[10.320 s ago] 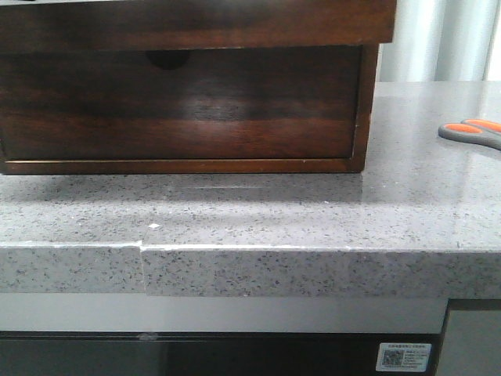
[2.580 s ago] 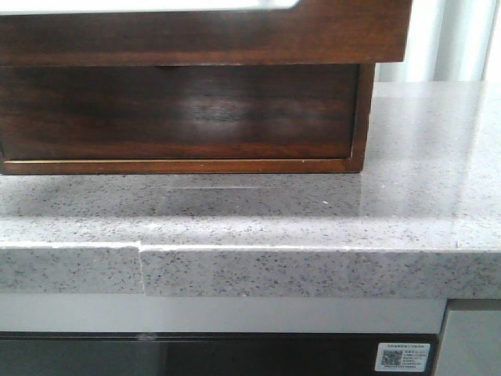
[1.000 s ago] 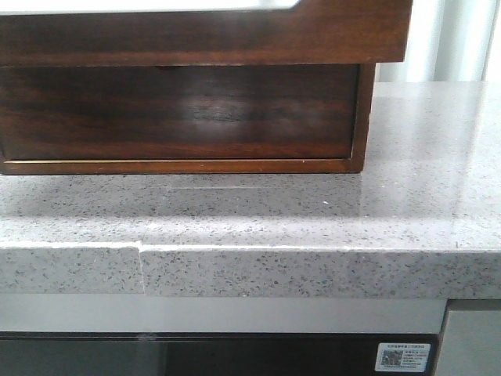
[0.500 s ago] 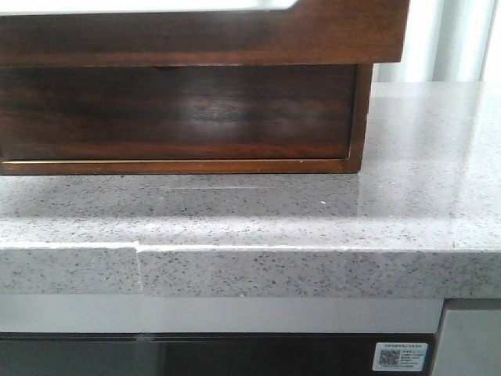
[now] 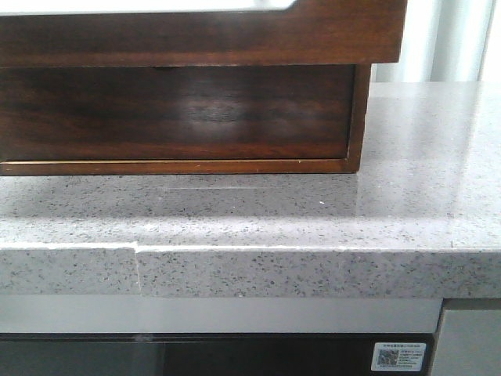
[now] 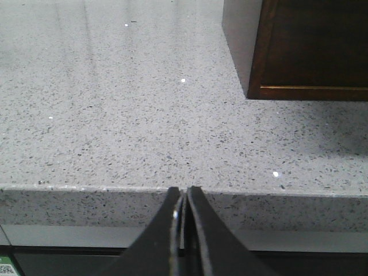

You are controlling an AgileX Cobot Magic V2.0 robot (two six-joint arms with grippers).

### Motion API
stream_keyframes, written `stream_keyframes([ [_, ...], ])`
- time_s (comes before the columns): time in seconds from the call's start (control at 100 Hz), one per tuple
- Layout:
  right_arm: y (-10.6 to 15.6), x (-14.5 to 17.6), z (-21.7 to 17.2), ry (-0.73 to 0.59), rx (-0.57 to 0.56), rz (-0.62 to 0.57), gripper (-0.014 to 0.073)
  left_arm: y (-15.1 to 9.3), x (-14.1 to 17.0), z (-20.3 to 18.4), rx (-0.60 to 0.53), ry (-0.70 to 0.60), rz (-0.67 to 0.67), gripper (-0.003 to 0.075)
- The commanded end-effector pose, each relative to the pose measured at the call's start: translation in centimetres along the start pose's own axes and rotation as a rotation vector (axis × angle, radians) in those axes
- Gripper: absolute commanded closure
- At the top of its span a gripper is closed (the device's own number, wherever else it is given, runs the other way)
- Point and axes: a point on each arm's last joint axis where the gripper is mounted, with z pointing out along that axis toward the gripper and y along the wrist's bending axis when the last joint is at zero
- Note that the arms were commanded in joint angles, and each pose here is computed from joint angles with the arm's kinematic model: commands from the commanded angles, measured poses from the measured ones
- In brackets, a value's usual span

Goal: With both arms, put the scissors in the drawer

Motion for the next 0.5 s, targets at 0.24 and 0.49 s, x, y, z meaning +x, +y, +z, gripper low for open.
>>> stream_keyframes([
  [0.24,-1.4,2.3,-0.6,0.23,0.239,-0.041,0.0656,0.0,0.3,0.0,-0.001,-0.049,-0.01,0.0739],
  [0.49,-1.7,3.9,-1.2,0.417,0.277,-0.062,0.0656,0.0,0.3,0.0,-0.001,-0.049,-0.01,0.0739],
])
